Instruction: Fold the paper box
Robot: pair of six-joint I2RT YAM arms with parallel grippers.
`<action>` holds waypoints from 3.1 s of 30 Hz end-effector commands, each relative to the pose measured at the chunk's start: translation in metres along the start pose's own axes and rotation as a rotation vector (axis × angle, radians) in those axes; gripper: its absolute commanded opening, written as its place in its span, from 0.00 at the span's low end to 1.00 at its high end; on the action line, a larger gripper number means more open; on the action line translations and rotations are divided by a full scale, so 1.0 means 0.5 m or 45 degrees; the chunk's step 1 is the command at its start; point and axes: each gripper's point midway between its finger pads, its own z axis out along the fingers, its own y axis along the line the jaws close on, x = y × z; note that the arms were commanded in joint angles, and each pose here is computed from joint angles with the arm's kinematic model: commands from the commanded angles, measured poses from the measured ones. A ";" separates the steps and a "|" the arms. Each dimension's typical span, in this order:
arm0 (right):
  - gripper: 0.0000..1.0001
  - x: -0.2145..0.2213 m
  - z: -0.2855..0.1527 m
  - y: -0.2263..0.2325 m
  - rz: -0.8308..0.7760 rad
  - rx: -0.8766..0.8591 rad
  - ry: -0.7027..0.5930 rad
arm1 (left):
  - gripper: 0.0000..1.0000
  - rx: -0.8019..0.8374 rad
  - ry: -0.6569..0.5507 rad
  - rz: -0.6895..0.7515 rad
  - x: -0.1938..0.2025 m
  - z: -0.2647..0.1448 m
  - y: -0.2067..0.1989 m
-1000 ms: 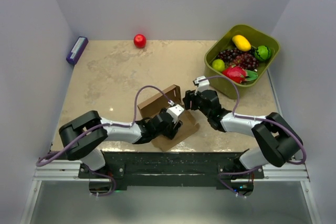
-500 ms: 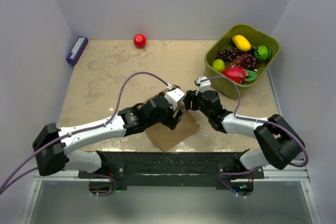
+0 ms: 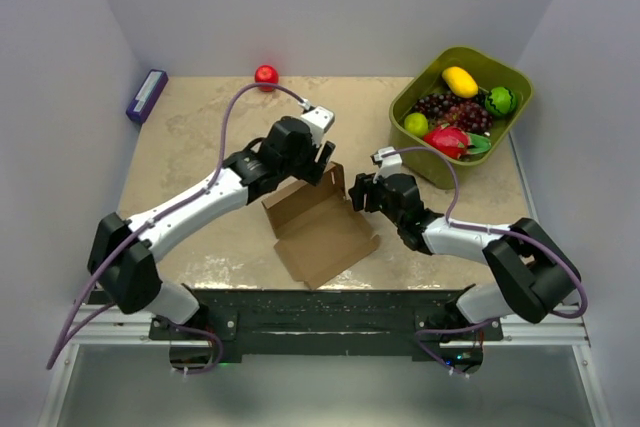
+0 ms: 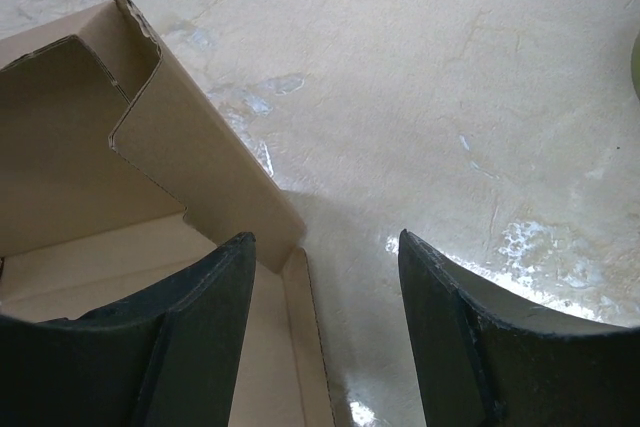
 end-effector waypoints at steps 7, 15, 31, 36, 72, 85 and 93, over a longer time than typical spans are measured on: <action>0.62 -0.016 0.002 0.019 0.024 -0.057 -0.042 | 0.71 0.048 0.017 -0.019 -0.012 0.059 0.043; 0.63 0.002 0.016 0.022 0.029 -0.068 -0.010 | 0.70 0.111 -0.035 -0.052 -0.026 0.088 0.029; 0.60 0.012 0.022 0.020 0.024 -0.061 0.016 | 0.67 0.274 -0.051 -0.144 -0.016 0.131 -0.009; 0.60 0.014 0.023 0.020 0.021 -0.061 0.020 | 0.66 0.297 -0.033 -0.166 0.016 0.134 -0.018; 0.59 -0.078 0.033 0.057 -0.058 -0.287 -0.055 | 0.58 0.331 0.024 -0.113 0.096 0.146 -0.025; 0.59 -0.072 0.075 0.077 -0.098 -0.353 -0.036 | 0.55 0.364 0.038 -0.093 0.099 0.148 -0.033; 0.60 -0.095 0.098 0.086 -0.149 -0.378 -0.081 | 0.53 0.430 0.029 -0.069 0.094 0.143 -0.049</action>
